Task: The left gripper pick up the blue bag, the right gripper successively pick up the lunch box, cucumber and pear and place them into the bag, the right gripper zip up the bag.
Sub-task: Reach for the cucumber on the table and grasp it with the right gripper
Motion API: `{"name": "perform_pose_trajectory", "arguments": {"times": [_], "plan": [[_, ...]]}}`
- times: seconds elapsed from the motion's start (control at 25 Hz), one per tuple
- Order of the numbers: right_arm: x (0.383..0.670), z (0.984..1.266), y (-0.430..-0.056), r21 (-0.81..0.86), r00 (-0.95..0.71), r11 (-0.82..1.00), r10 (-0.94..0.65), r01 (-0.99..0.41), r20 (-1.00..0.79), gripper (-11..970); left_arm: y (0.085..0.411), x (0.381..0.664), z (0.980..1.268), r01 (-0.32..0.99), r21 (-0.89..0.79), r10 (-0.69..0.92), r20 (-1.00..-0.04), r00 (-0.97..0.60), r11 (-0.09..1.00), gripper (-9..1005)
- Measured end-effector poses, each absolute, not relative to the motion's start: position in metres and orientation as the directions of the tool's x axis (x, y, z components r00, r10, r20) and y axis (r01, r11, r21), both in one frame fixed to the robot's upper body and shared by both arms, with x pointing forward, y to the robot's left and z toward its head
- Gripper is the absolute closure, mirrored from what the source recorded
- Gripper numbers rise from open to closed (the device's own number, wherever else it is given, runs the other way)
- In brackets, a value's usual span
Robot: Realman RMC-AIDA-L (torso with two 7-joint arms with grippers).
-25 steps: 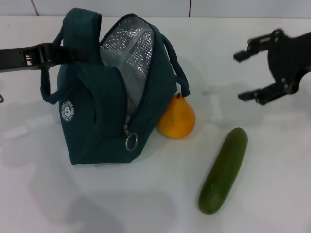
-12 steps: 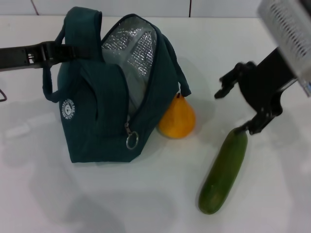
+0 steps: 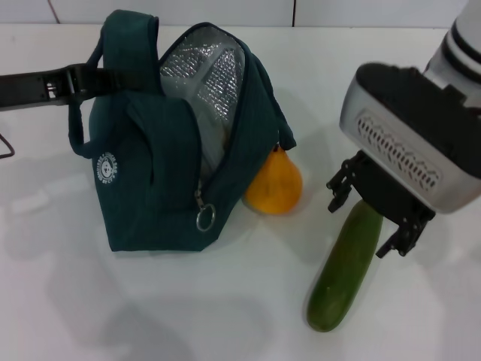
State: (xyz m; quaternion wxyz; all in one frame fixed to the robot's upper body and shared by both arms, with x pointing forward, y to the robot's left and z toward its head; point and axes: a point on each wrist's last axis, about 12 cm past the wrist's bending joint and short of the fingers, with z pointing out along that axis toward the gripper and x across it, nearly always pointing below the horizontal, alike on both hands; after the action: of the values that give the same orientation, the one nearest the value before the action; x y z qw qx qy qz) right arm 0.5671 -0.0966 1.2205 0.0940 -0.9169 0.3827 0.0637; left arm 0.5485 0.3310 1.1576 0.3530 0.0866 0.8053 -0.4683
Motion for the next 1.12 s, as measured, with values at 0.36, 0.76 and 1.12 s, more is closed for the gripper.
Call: {"name": "perform_pose_trajectory", "arguments": {"times": [0.36,0.76,1.12], "plan": [[0.555,1.221,-0.092,-0.094,0.769,-0.764,-0.625,-0.638,-0.136,163,0.330,0.546,1.154,0.462,-0.702,-0.200,-0.641,-0.741,0.542,956],[0.545,1.208,-0.091,-0.057,0.803,-0.804,-0.584,-0.592,-0.117,164,0.327,0.546,1.153,0.461,-0.713,-0.210,-0.636,-0.743,0.528,956],[0.543,1.201,-0.089,-0.045,0.819,-0.821,-0.560,-0.569,-0.123,163,0.325,0.548,1.153,0.464,-0.715,-0.210,-0.635,-0.743,0.523,956]]}}
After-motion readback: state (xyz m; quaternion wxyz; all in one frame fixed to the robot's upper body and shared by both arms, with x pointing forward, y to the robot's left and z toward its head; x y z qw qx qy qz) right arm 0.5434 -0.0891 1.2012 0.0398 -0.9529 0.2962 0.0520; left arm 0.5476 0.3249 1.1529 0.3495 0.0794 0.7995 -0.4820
